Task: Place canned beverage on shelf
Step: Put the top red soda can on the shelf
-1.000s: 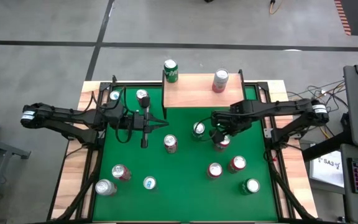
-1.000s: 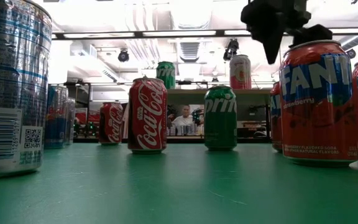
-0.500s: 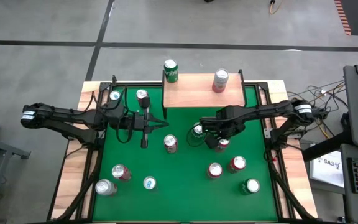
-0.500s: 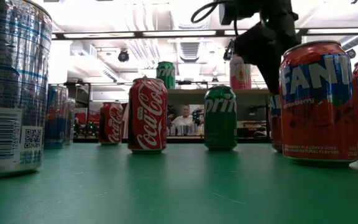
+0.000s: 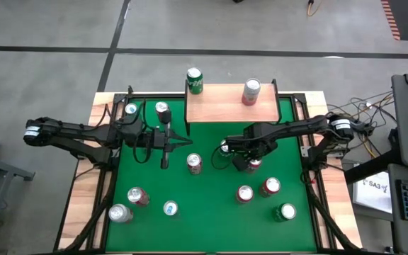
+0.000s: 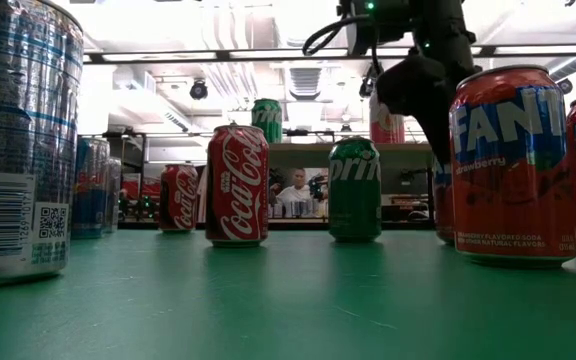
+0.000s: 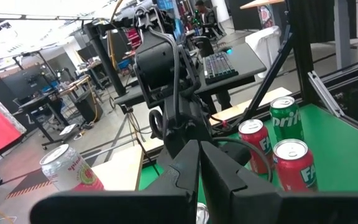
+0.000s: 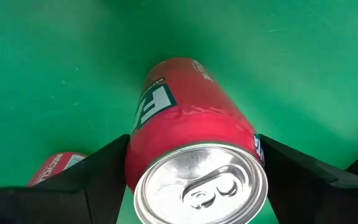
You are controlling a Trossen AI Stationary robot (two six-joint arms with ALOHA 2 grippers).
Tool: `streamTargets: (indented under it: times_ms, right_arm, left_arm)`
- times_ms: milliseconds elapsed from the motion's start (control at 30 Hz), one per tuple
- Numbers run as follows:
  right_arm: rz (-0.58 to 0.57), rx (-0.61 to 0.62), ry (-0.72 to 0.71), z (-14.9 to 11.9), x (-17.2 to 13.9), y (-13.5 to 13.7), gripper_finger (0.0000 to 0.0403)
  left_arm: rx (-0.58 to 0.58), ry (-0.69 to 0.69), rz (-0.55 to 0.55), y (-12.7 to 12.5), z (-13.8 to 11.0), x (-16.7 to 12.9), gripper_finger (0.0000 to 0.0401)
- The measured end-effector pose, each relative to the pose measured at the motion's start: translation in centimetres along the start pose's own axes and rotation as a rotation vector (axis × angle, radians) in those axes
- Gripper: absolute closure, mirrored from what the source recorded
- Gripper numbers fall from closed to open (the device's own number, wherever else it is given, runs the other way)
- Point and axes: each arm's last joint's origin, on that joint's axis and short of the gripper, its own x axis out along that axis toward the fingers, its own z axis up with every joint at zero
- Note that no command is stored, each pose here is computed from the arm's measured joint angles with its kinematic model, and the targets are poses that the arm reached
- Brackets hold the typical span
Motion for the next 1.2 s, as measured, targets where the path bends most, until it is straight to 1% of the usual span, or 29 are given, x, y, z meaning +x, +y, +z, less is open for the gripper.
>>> streamTargets:
  times_ms: [100,233,433,600,733,833,1033,1100,1200]
  right_arm:
    - [0.003,-0.007,0.009,-0.4,-1.6,-0.4,0.011]
    - [0.004,-0.048,0.019,-0.9,-4.5,-0.7,0.011]
    - [0.09,-0.142,-0.045,-1.0,-10.0,-0.7,0.011]
    - [0.192,-0.234,-0.171,-0.1,-14.0,-0.8,0.011]
    - [0.196,-0.322,-0.327,1.4,-16.8,-1.1,0.011]
    - [0.195,-0.387,-0.386,2.8,-18.0,-1.3,0.011]
    - [0.176,-0.557,-0.447,5.3,-19.0,-1.8,0.011]
    - [0.174,-0.57,-0.469,6.0,-19.5,-2.5,0.011]
    - [0.154,-0.557,-0.494,7.0,-19.9,-3.7,0.011]
  left_arm:
    - [0.0,0.001,0.0,0.0,0.0,0.0,0.0401]
    - [0.0,0.0,0.0,0.0,0.0,0.0,0.0401]
    - [0.0,0.0,0.0,0.0,0.0,0.0,0.0401]
    - [0.0,-0.002,0.001,0.0,0.0,0.0,0.0401]
    - [0.008,-0.005,0.002,0.0,0.1,0.0,0.0401]
    - [0.009,-0.007,0.003,0.0,0.1,0.0,0.0401]
    - [0.009,-0.006,0.003,0.0,0.1,0.0,0.0401]
    - [0.009,-0.006,0.003,0.0,0.1,0.0,0.0401]
    - [0.01,-0.006,0.003,0.0,0.1,0.0,0.0401]
